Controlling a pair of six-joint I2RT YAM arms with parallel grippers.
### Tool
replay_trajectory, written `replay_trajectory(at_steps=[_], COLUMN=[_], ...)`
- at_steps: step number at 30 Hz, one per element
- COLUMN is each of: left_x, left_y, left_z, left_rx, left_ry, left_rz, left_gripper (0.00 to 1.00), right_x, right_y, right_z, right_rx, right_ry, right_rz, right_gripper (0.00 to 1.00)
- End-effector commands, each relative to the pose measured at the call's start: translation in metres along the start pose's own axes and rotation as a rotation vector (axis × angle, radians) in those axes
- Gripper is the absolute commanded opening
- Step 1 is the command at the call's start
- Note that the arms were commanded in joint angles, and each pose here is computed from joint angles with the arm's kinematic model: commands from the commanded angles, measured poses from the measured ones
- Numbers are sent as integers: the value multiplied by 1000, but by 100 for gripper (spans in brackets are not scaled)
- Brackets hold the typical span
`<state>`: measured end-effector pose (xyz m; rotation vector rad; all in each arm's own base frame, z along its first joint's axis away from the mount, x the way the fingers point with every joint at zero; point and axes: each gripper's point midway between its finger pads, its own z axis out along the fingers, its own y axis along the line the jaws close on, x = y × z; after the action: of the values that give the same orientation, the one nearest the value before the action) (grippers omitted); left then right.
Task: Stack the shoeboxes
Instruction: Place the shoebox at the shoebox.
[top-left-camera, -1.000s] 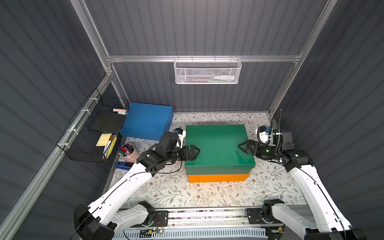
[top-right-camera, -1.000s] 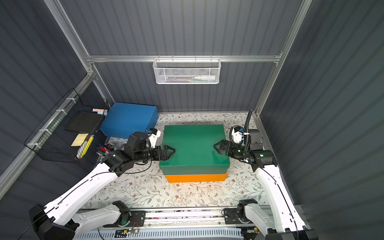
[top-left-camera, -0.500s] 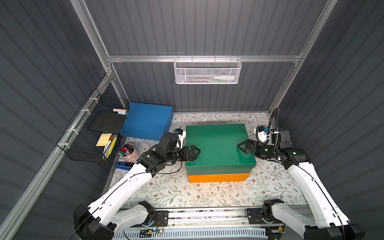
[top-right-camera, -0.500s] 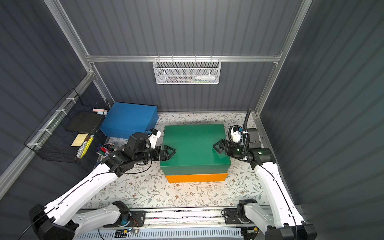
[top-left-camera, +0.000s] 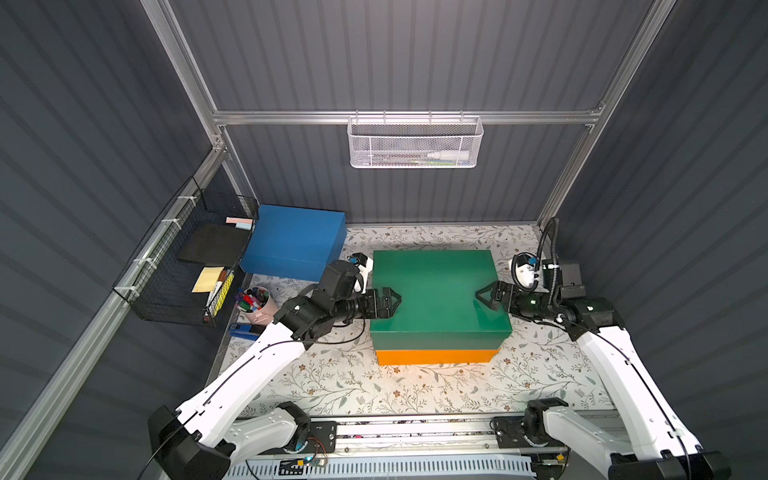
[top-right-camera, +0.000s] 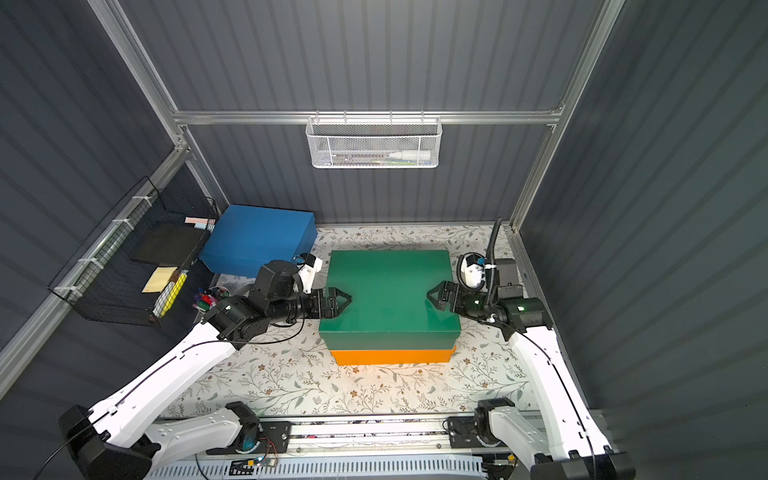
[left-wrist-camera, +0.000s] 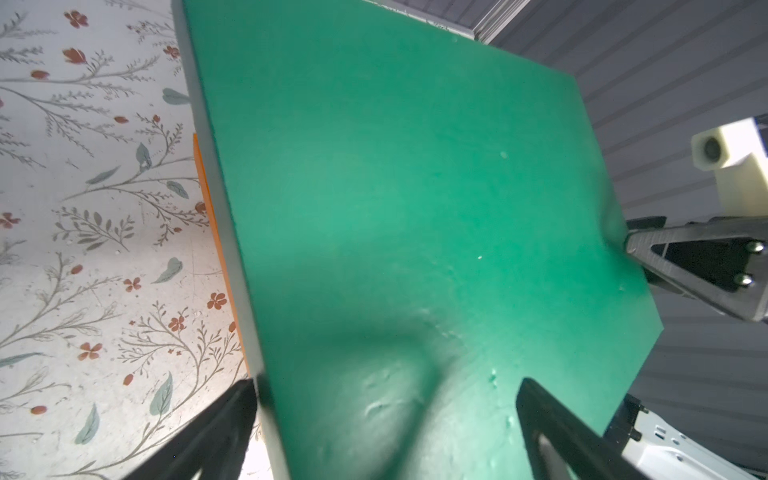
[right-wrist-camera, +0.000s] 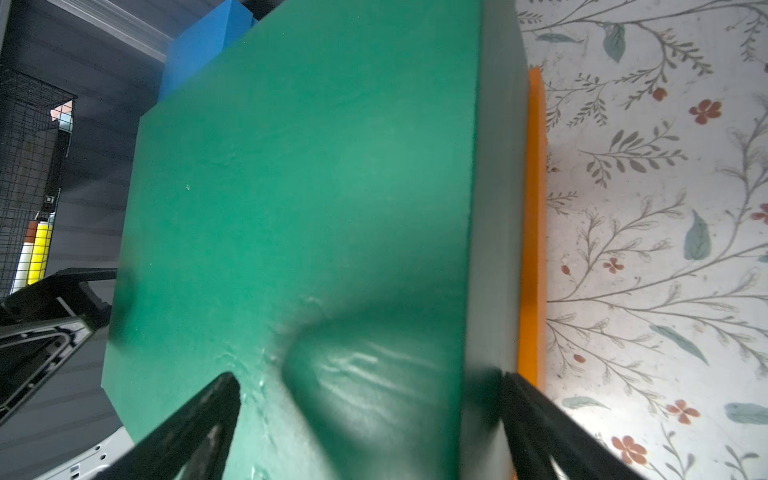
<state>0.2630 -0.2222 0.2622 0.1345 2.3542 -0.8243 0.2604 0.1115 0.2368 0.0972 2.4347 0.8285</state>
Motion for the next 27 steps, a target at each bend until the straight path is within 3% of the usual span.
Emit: replay_trajectory(at_steps=[1, 9, 14, 18, 20, 24, 27], left_x=[-9, -44, -96, -136, -157, -183, -177], left_y=[2, -1, 22, 55, 86, 113, 112], left_z=[-12, -44, -54, -40, -29, -12, 3], left_rx=[-55, -108, -181, -327, -369, -323, -285], left_ry=[-20, -101, -170, -219, -231, -261, -207], left_rz=[44, 123, 177, 189, 136, 76, 104], left_gripper=[100, 100, 100, 100, 100, 100, 99], right_x=[-6, -18, -33, -47, -56, -69, -76], right_y=[3, 4, 4, 1, -2, 0, 3], right_z=[-11, -24, -34, -40, -40, -33, -23], right_rx=[12, 35, 67, 84, 88, 48, 9], right_ry=[-30, -78, -113, -145, -156, -141, -113], right_rz=[-34, -68, -101, -112, -111, -105, -100], right_gripper=[99, 99, 99, 99, 99, 99, 99])
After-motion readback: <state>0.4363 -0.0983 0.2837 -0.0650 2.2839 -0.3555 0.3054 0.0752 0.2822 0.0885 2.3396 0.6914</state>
